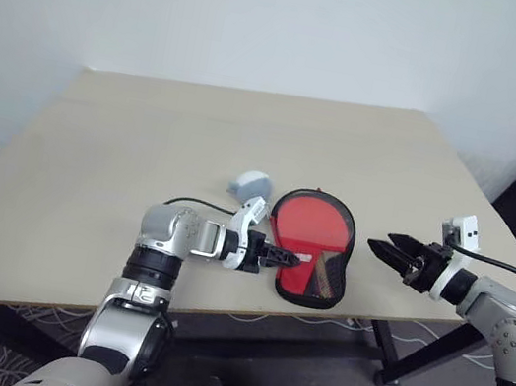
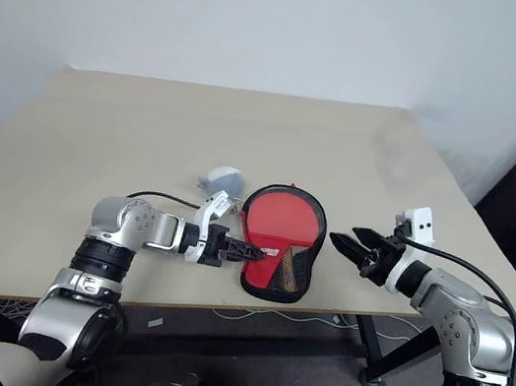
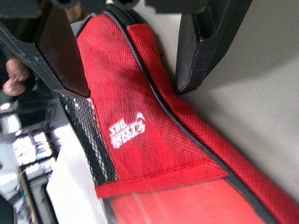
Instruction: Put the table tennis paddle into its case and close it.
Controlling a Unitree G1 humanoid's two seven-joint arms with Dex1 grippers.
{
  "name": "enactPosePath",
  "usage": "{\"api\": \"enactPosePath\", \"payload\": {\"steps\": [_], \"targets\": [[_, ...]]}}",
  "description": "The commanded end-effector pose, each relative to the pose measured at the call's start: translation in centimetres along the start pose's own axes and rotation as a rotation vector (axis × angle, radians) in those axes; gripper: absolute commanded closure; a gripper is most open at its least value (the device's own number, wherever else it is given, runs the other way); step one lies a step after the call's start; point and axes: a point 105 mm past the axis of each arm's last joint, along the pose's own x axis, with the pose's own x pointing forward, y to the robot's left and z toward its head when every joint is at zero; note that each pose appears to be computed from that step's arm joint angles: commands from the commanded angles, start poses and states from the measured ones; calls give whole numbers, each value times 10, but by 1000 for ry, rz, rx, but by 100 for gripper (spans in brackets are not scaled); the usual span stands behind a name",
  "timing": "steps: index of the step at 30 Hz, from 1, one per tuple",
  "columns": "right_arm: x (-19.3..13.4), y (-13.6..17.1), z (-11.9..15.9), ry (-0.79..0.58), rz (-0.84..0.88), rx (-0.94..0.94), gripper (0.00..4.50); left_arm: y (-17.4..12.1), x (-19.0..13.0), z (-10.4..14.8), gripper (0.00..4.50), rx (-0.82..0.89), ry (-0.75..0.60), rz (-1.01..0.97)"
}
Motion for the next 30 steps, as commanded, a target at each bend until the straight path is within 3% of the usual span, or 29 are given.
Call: {"api": "enactPosePath", "payload": {"steps": [1,3,6,13,30], "targets": [[0,4,8,-31,12,-40,106,-14,3,7,147,-17,-13,-45],[2,5,7,-31,14,-39,106,-19,6,4,147,-22,-6,-74],[5,6,5,-34,16,-39,106,-23,10,2,199,-61,-2,-98],[7,7,4,-40,24,-33,106,-31,8,-3,435,-59,-1,-133],[12,11,-7,-64,21,-74,106,-34,15,-19,435,-212,13,-177]]}}
